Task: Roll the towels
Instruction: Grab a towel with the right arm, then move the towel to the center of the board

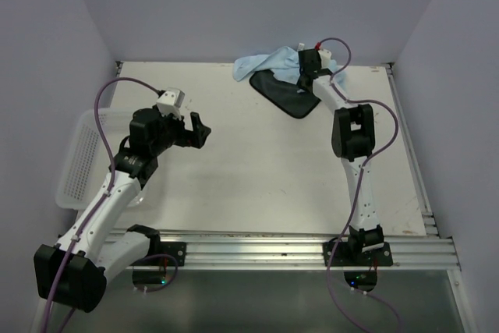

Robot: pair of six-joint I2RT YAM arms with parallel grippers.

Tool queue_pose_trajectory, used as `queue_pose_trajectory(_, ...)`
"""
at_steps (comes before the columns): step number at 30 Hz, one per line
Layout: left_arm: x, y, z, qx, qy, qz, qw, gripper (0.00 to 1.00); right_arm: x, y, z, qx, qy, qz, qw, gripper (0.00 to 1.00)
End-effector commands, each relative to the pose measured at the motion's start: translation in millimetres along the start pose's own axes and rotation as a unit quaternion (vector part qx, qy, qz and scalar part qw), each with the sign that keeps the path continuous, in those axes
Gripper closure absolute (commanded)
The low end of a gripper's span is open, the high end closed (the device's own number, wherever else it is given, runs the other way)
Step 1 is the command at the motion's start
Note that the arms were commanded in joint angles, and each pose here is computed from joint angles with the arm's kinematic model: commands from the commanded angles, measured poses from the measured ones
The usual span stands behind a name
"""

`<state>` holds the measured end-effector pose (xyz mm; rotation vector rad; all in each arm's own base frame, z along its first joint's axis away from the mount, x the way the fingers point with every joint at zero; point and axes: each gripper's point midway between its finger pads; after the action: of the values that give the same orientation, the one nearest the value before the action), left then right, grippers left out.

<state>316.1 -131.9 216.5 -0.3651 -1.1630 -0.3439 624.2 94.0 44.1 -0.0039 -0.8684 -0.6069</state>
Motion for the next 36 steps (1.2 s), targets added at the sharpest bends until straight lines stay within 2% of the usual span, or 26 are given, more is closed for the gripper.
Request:
queue_pose_trajectory(1, 17.5, -2.2, 4.3, 0.000, -0.019, -0.015, 1.000, 0.00, 63.1, 38.0, 48.0, 0.072, -0.048, -0.009, 0.996, 1.00)
queue_pose_trajectory(7, 22.5, -4.5, 8.0, -0.005, -0.030, -0.018, 0.999, 0.00, 102.0, 62.1, 112.7, 0.140, -0.058, 0.003, 0.988, 1.00)
queue_pose_trajectory(10, 25.7, -3.5, 10.7, -0.001, -0.036, -0.019, 0.999, 0.00, 128.5, 72.0, 174.7, 0.183, -0.075, 0.014, 0.980, 1.00)
queue_pose_trajectory(13, 28.9, -1.8, 13.1, 0.004, -0.043, -0.019, 0.999, 0.00, 159.5, 68.7, 255.5, 0.223, -0.105, 0.024, 0.969, 1.00)
queue_pose_trajectory(14, 32.3, -1.2, 15.1, 0.006, -0.049, -0.017, 0.999, 0.00, 173.4, 56.6, 298.0, 0.230, -0.120, 0.025, 0.965, 1.00)
queue_pose_trajectory(16, 35.9, 0.3, 17.5, 0.008, -0.056, -0.018, 0.998, 0.00, 174.6, 32.7, 336.3, 0.221, -0.110, 0.020, 0.969, 1.00)
queue_pose_trajectory(17, 36.0, 1.8, 18.8, 0.011, -0.058, -0.017, 0.998, 0.00, 180.7, 14.1, 378.2, 0.239, -0.125, 0.009, 0.963, 1.00)
queue_pose_trajectory(19, 38.9, 4.9, 21.1, 0.019, -0.064, -0.018, 0.998, 0.00, 172.0, -8.6, 408.0, 0.252, -0.129, 0.000, 0.959, 1.00)
queue_pose_trajectory(20, 37.5, 6.6, 20.7, 0.023, -0.063, -0.016, 0.998, 0.00, 147.6, -23.3, 397.7, 0.242, -0.109, 0.007, 0.964, 1.00)
queue_pose_trajectory(21, 37.2, 7.1, 21.0, 0.024, -0.063, -0.016, 0.998, 0.00, 147.5, -39.9, 437.9, 0.275, -0.127, -0.001, 0.953, 1.00)
queue_pose_trajectory(22, 37.3, 6.8, 20.3, 0.022, -0.064, -0.014, 0.998, 0.00, 119.4, -53.9, 422.4, 0.263, -0.103, 0.003, 0.959, 1.00)
queue_pose_trajectory(23, 36.6, 6.0, 19.5, 0.020, -0.063, -0.011, 0.998, 0.00, 104.7, -60.5, 425.4, 0.275, -0.091, 0.003, 0.957, 1.00)
queue_pose_trajectory(25, 35.4, 3.8, 17.8, 0.014, -0.061, -0.009, 0.998, 0.00, 80.2, -77.2, 451.8, 0.319, -0.082, 0.001, 0.944, 1.00)
queue_pose_trajectory(26, 34.7, 2.4, 16.3, 0.009, -0.059, -0.007, 0.998, 0.00, 49.1, -91.9, 432.2, 0.298, -0.047, -0.009, 0.953, 1.00)
queue_pose_trajectory(28, 34.3, 1.0, 15.0, 0.005, -0.059, -0.003, 0.998, 0.00, 27.4, -115.7, 431.4, 0.284, -0.041, -0.025, 0.958, 1.00)
queue_pose_trajectory(29, 33.3, 0.2, 14.0, 0.003, -0.059, 0.004, 0.998, 0.00, 1.1, -130.4, 411.4, 0.255, -0.016, -0.022, 0.966, 1.00)
queue_pose_trajectory(32, 27.1, -5.2, 8.8, -0.012, -0.053, 0.029, 0.998, 0.00, -39.8, -160.4, 379.5, 0.201, 0.013, -0.009, 0.979, 1.00)
queue_pose_trajectory(36, 10.9, -13.4, -4.1, -0.035, -0.034, 0.073, 0.996, 0.00, -66.0, -188.9, 346.3, 0.125, 0.030, 0.011, 0.992, 1.00)
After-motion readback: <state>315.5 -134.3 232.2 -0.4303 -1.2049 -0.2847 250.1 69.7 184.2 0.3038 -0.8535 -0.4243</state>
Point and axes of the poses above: each gripper's point midway between its finger pads, its own z axis back along the fingers, its own y axis along the line the jaws close on, x = y × z, and after that the axes turned 9 degrees about -z, right-handed
